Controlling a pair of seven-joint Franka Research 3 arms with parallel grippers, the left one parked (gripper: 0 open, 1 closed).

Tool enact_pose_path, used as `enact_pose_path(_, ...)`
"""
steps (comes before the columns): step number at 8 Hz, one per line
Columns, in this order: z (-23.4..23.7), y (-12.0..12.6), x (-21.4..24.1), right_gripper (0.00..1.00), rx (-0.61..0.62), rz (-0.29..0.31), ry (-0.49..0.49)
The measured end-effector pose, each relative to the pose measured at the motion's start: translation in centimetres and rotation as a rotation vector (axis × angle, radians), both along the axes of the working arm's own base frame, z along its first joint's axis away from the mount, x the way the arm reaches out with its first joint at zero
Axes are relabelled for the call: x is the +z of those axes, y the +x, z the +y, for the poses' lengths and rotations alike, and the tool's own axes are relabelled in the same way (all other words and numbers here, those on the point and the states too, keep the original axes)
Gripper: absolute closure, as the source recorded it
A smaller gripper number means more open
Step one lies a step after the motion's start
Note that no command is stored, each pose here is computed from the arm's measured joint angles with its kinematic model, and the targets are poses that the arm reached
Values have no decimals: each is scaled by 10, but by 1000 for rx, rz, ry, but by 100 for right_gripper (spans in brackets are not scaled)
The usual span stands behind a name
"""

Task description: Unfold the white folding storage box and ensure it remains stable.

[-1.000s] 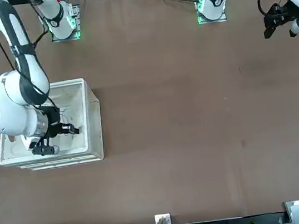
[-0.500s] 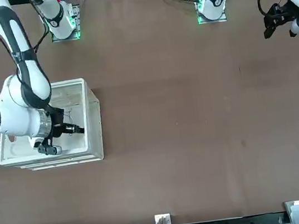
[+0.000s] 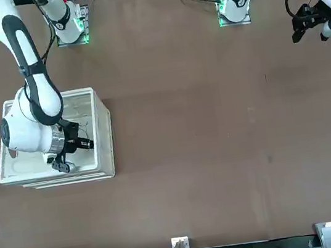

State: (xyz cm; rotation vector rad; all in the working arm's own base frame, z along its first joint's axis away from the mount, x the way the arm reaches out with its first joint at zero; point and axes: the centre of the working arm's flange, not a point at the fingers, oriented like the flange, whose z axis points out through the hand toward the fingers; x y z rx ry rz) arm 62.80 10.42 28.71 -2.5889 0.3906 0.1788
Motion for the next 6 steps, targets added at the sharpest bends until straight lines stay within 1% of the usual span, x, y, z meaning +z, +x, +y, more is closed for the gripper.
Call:
enact_pose_path(2, -3, -1, -3, 98, -29, 8, 27)
enact_pose_path(4, -6, -1, -3, 98, -32, 3, 39)
enact_pose_path(5, -7, 0, 2, 98, -11, -13, 19)
enact_pose_path(6, -8, 4, 17, 98, 29, -45, -27)
